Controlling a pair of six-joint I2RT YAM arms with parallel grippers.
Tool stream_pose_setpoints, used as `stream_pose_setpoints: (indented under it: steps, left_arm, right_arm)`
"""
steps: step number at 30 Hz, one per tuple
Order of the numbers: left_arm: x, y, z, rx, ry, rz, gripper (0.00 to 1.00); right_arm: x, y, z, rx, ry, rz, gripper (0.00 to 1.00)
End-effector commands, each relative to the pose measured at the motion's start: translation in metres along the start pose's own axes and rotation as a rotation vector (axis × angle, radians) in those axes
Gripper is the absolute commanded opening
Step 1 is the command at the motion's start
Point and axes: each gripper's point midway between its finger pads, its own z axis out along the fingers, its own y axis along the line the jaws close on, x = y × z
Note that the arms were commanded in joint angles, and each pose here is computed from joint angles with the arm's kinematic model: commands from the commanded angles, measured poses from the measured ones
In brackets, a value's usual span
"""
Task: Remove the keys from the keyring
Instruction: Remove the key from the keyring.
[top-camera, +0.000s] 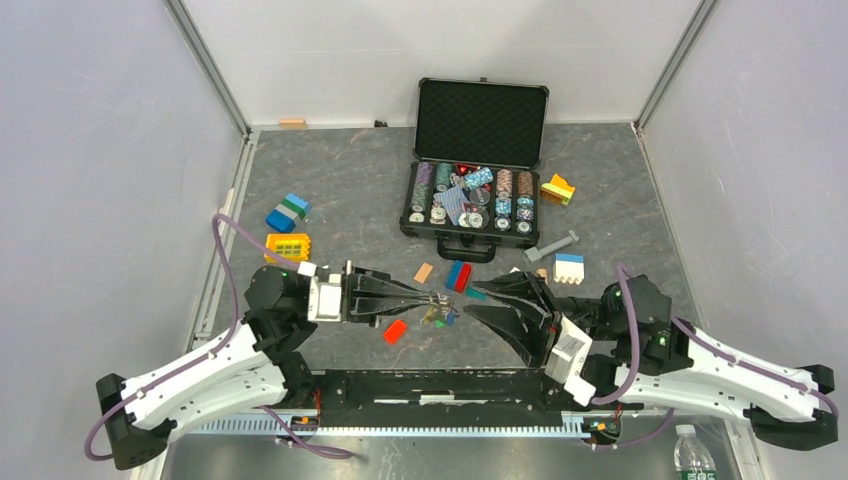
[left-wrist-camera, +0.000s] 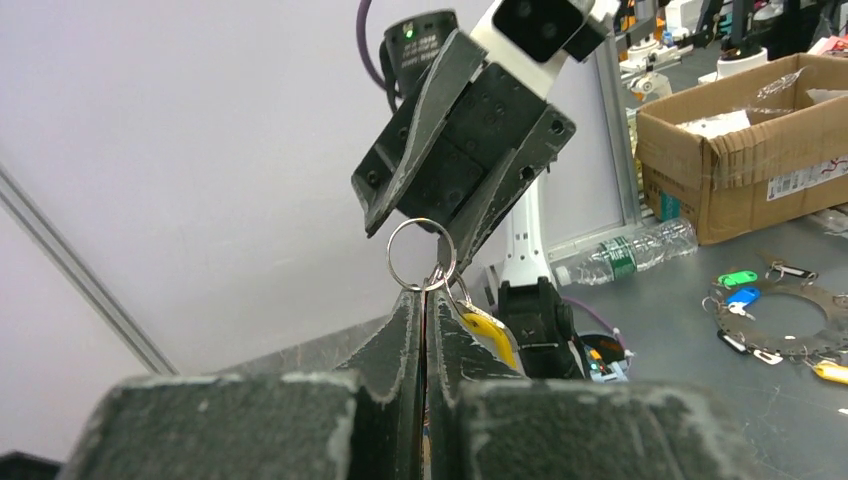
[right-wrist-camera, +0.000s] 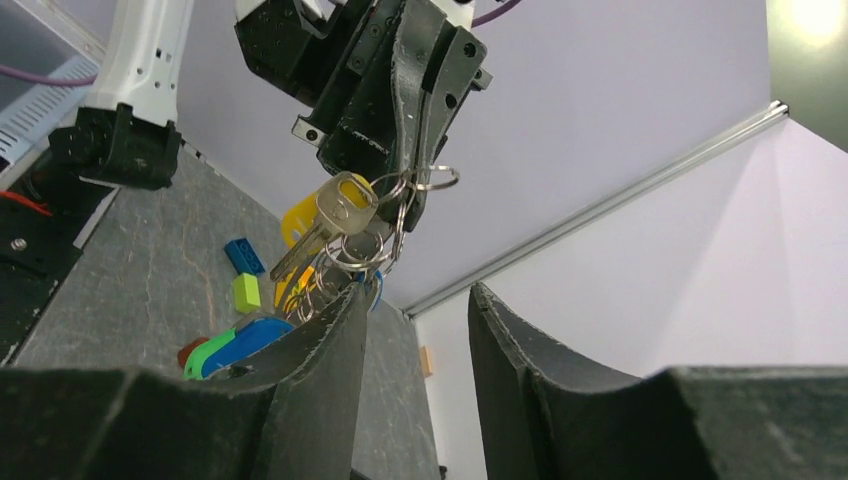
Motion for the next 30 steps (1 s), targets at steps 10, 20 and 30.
stream_pose_setpoints:
  steps: [10,20,30]
  left_arm:
    - [-0.055,0.048,-0.028,-0.261,0.066,0.355,0.02]
    - [-0.05,0.09,-0.057,-0.461,0.302,0.466,0.02]
    - [-0.048,0.088,-0.056,-0.447,0.297,0.46,0.02]
  right_arm:
    - [-0.004,-0.042,0.008,0.285,-0.053,0.404,0.45]
    - [0.02,-0.029,0.041,0.319,-0.088,0.515,0.54]
    - [0.019,-0.043,0.055,0.467,-0.239,0.59,0.55]
